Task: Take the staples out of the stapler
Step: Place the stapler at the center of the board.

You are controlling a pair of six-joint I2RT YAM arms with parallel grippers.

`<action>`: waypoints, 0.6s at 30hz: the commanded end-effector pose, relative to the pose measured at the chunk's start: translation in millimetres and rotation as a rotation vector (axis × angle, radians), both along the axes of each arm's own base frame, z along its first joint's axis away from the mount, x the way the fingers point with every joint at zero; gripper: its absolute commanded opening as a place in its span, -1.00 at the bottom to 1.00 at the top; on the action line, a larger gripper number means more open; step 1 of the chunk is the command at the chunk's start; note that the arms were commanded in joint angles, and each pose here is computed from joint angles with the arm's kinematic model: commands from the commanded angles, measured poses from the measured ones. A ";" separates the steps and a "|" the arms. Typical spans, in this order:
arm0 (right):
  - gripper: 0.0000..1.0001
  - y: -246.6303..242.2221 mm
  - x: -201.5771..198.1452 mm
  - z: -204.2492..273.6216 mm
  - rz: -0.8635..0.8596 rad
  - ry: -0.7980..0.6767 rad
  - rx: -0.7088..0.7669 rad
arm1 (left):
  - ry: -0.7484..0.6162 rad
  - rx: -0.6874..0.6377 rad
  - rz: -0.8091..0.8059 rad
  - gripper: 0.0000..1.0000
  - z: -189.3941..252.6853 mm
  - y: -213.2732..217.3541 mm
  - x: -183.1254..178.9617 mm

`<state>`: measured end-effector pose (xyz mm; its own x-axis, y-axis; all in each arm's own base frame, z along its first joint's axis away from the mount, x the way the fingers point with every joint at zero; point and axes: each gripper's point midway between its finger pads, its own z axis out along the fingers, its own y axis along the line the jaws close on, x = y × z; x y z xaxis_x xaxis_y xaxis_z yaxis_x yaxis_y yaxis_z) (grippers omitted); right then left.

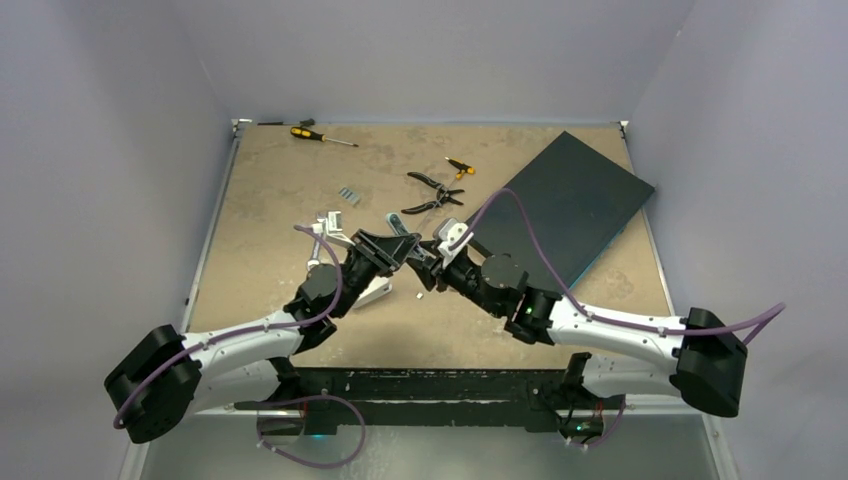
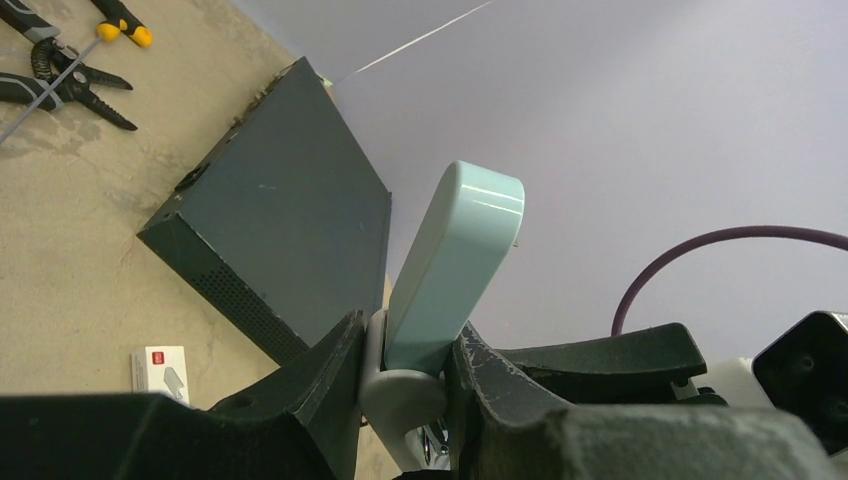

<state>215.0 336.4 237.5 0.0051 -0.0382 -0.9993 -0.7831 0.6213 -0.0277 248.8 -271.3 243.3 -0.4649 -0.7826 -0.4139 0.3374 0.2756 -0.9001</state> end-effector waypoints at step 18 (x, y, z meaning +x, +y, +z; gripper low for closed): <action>-1.00 16.3 0.1 12.2 0.025 0.039 0.046 | -0.090 0.064 0.028 -0.02 29.6 9.3 -3.1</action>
